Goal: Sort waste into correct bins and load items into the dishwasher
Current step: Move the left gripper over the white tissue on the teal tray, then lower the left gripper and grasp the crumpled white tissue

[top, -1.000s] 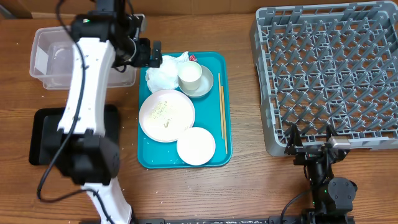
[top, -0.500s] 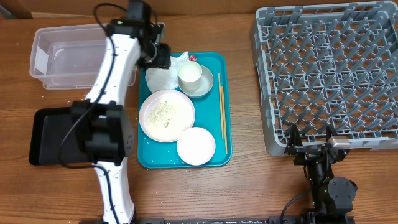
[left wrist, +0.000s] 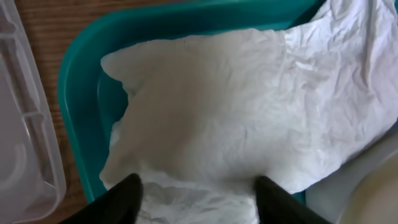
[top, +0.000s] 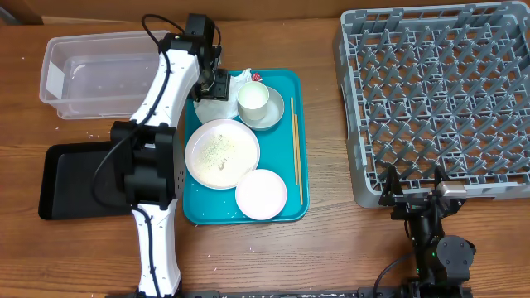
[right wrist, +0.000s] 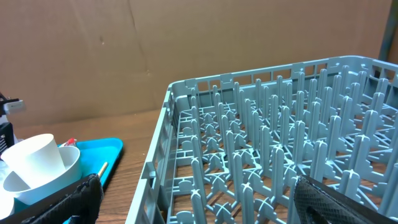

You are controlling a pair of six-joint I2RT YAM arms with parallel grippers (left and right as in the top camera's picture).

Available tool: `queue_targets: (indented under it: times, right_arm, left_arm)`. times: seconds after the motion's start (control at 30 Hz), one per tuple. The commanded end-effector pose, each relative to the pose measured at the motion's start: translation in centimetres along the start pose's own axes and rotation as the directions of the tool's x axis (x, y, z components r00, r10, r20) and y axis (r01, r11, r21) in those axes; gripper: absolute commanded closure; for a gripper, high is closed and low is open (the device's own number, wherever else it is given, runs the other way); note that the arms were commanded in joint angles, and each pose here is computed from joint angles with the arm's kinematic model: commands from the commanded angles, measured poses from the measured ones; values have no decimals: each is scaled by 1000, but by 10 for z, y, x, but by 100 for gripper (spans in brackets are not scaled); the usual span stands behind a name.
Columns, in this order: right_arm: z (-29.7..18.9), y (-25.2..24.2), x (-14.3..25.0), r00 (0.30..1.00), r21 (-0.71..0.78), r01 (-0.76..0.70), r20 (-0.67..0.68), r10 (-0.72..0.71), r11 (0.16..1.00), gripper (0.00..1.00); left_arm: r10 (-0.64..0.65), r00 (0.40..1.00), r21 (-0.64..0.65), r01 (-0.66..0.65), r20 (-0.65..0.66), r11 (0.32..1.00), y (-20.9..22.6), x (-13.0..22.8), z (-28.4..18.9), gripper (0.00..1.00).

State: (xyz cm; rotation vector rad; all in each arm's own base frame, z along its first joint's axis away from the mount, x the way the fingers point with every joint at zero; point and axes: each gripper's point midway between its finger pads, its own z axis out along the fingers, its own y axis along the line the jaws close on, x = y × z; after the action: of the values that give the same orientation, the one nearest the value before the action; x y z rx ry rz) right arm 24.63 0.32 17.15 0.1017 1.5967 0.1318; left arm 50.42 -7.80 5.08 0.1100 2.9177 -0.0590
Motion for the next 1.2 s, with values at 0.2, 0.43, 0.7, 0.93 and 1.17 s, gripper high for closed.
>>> queue_targets:
  times: [0.2, 0.43, 0.7, 0.93, 1.17]
  right_arm:
    - [0, -1, 2, 1000, 6, 4, 4, -4, 1000, 0]
    - [0, -1, 2, 1000, 6, 4, 4, -4, 1000, 0]
    - [0, -1, 2, 1000, 6, 4, 4, -4, 1000, 0]
    - [0, -1, 2, 1000, 6, 4, 4, -4, 1000, 0]
    - [0, -1, 2, 1000, 6, 4, 4, -4, 1000, 0]
  left_arm:
    - [-14, 1000, -17, 14, -8, 1000, 4, 0, 1, 59]
    - [-16, 999, -19, 16, -33, 1000, 5, 8, 8, 96]
    - [-46, 999, -1, 46, -1, 999, 1, -6, -30, 96]
    - [-54, 994, 11, 54, 92, 999, -1, -31, -50, 37]
    - [-36, 998, 5, 36, 41, 999, 0, -15, -16, 32]
